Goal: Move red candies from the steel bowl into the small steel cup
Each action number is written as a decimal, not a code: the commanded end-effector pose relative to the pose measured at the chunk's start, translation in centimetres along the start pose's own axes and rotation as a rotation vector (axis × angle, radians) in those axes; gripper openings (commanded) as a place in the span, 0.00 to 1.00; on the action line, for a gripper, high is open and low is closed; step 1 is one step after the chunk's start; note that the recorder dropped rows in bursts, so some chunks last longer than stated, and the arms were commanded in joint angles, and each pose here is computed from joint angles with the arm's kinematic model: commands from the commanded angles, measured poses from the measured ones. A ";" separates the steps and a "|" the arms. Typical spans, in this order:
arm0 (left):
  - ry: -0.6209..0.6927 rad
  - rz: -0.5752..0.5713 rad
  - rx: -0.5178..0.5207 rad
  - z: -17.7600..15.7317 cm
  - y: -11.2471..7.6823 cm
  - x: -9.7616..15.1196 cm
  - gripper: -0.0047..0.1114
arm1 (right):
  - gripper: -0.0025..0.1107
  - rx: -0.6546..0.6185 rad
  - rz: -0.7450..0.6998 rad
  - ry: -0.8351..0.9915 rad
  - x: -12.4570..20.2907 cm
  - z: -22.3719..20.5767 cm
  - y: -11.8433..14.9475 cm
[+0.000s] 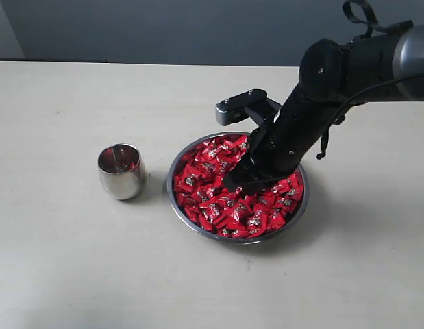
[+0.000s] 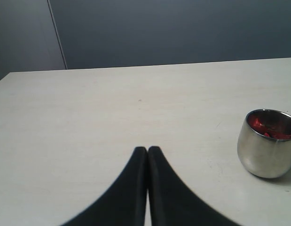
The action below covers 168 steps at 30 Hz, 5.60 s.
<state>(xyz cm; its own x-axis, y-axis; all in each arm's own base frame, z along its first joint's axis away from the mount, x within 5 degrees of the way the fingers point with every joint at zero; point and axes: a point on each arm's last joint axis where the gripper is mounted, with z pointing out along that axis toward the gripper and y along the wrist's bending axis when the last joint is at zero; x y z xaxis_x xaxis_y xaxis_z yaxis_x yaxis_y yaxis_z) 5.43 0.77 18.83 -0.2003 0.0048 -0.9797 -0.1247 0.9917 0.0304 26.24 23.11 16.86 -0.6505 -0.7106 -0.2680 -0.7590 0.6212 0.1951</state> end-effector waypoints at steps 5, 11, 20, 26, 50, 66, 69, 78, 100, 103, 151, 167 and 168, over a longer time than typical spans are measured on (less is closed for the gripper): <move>-0.003 -0.005 0.000 0.0 0.0 0.1 0.04 | 0.02 0.079 -0.112 0.025 -0.4 -0.3 2.3; -0.003 -0.005 0.000 0.0 0.0 0.1 0.04 | 0.02 0.292 -0.252 0.067 -0.5 1.5 4.4; -0.003 -0.005 0.000 0.0 0.0 0.1 0.04 | 0.02 0.254 -0.294 0.072 -0.4 1.6 5.6; -0.003 -0.005 0.000 0.0 0.0 0.1 0.04 | 0.02 0.229 -0.265 0.031 -0.6 1.0 6.0; -0.003 -0.005 0.000 0.0 0.0 0.1 0.04 | 0.39 0.313 -0.178 0.160 -1.5 3.2 4.9; -0.003 -0.005 0.000 0.0 0.0 0.1 0.04 | 0.39 0.260 -0.125 0.167 -1.5 4.4 5.2; -0.003 -0.005 0.000 0.0 0.0 0.1 0.04 | 0.39 0.260 -0.126 0.159 -1.5 4.4 5.2; -0.003 -0.005 0.000 0.0 0.0 0.1 0.04 | 0.39 0.259 -0.127 0.148 -1.6 4.4 5.2; -0.003 -0.005 0.000 0.0 0.0 0.1 0.04 | 0.39 0.258 -0.122 0.181 -1.3 5.5 5.0; -0.003 -0.005 0.000 0.0 0.0 0.1 0.04 | 0.39 0.258 -0.120 0.198 -1.2 5.8 4.9; -0.003 -0.005 0.000 0.0 0.0 0.1 0.04 | 0.05 0.356 -0.121 -0.049 -3.2 -0.3 4.7; -0.003 -0.005 0.000 0.0 0.0 0.1 0.04 | 0.02 0.085 0.177 -0.336 -4.2 -5.0 -2.0; -0.003 -0.005 0.000 0.0 0.0 0.1 0.04 | 0.02 0.086 0.160 -0.347 -4.3 -5.1 -2.0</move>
<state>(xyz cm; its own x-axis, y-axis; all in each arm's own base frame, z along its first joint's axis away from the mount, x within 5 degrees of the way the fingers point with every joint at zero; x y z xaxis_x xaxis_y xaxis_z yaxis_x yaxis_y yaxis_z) 5.43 0.77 18.83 -0.2003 0.0048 -0.9797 -0.1247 0.9917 0.0304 30.12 23.11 21.91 -0.7284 -0.4707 -0.4979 -0.6106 0.7756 0.1601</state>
